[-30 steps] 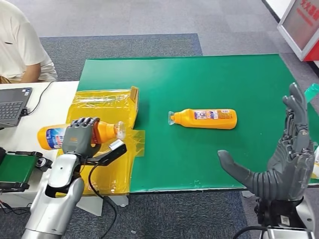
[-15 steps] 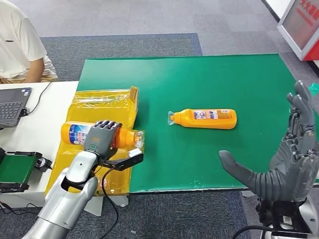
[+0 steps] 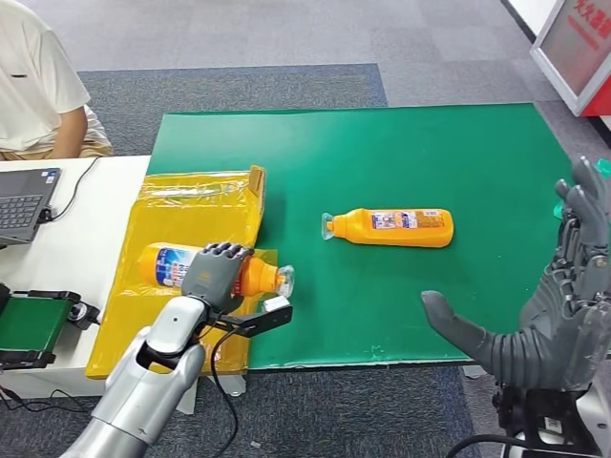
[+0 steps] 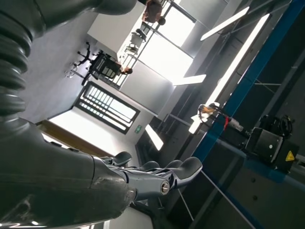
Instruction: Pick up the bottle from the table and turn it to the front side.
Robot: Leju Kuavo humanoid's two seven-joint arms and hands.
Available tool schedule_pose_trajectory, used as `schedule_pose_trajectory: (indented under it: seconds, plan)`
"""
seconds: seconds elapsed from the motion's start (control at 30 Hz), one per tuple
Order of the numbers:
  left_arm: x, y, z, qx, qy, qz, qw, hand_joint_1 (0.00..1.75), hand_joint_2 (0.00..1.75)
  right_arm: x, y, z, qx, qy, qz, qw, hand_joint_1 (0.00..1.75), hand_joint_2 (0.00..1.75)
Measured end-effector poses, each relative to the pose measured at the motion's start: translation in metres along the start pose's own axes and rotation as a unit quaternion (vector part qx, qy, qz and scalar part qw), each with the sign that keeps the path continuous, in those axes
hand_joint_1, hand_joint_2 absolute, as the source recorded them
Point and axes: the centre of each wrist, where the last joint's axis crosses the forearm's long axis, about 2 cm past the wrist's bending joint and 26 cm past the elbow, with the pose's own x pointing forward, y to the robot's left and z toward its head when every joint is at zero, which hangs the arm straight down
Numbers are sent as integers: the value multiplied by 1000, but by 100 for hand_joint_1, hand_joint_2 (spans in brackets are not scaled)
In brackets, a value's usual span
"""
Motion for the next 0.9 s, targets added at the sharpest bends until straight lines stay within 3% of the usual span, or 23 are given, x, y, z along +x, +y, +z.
schedule_pose_trajectory:
  seconds: [0.23, 0.37, 0.9]
  plan:
    - [-10, -2, -3, -15, 30, 25, 999, 175, 175, 0, 0, 1, 2, 1, 3, 1000, 0, 175]
    - [-11, -3, -4, -20, 38, 34, 999, 3, 0, 1, -1, 1, 2, 1, 4, 1000, 0, 175]
    - [-18, -7, -7, -28, 67, 71, 995, 0, 0, 1, -3, 4, 4, 9, 6, 1000, 0, 175]
